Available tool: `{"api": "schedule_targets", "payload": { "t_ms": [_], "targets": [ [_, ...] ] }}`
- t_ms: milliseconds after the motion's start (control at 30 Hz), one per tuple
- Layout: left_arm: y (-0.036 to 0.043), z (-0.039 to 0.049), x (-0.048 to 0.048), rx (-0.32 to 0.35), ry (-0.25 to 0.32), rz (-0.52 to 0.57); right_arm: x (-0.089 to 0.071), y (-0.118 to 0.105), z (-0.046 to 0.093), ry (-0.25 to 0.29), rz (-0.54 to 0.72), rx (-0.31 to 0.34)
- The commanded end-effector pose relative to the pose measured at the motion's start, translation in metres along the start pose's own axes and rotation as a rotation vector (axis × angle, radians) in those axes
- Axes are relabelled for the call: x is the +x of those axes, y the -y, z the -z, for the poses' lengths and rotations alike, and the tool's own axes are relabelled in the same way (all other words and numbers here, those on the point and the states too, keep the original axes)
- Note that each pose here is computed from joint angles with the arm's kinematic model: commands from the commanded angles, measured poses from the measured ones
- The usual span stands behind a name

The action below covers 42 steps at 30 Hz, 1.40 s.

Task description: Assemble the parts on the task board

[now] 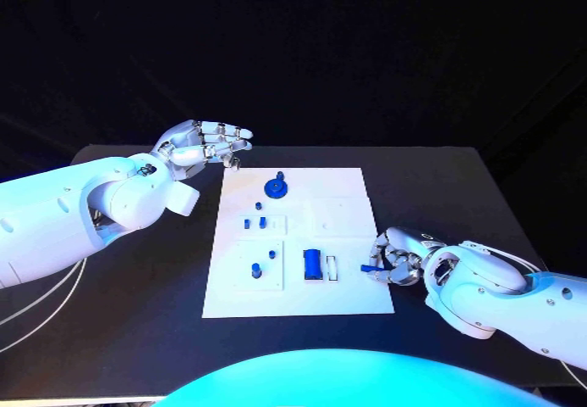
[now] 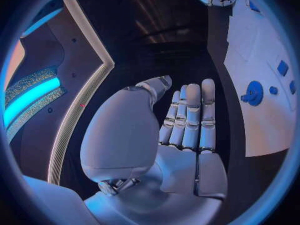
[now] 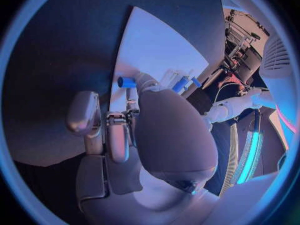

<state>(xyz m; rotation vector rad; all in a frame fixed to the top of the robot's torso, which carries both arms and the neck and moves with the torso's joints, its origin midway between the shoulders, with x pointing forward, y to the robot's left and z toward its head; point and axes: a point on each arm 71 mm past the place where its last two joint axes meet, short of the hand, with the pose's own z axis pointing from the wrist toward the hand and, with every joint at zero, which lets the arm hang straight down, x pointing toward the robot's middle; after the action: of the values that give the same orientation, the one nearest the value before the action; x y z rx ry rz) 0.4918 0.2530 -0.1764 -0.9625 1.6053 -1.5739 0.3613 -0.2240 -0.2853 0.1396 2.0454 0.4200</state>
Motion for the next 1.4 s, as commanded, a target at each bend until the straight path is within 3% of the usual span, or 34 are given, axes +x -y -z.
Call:
{"api": "schedule_targets", "payload": {
  "t_ms": [33,233,467,967,1400],
  "targets": [
    [0.0009,-0.0001,0.0019,0.007,-0.015,0.011,0.008,0.004,0.002,-0.026,0.015,0.042],
    [0.0008,-0.0003,0.0021,0.007,-0.015,0.011,-0.004,-0.009,0.004,-0.009,-0.081,0.023],
    [0.0007,-0.0009,0.0029,0.006,-0.017,0.012,-0.014,-0.035,0.002,-0.027,-0.222,-0.019],
    [0.0008,-0.0006,0.0039,0.003,-0.022,0.012,0.002,-0.053,-0.013,-0.139,-0.281,-0.02],
    [0.0006,-0.0002,0.004,0.0,-0.028,0.014,0.01,-0.055,-0.022,-0.163,-0.243,-0.007]
  ]
}}
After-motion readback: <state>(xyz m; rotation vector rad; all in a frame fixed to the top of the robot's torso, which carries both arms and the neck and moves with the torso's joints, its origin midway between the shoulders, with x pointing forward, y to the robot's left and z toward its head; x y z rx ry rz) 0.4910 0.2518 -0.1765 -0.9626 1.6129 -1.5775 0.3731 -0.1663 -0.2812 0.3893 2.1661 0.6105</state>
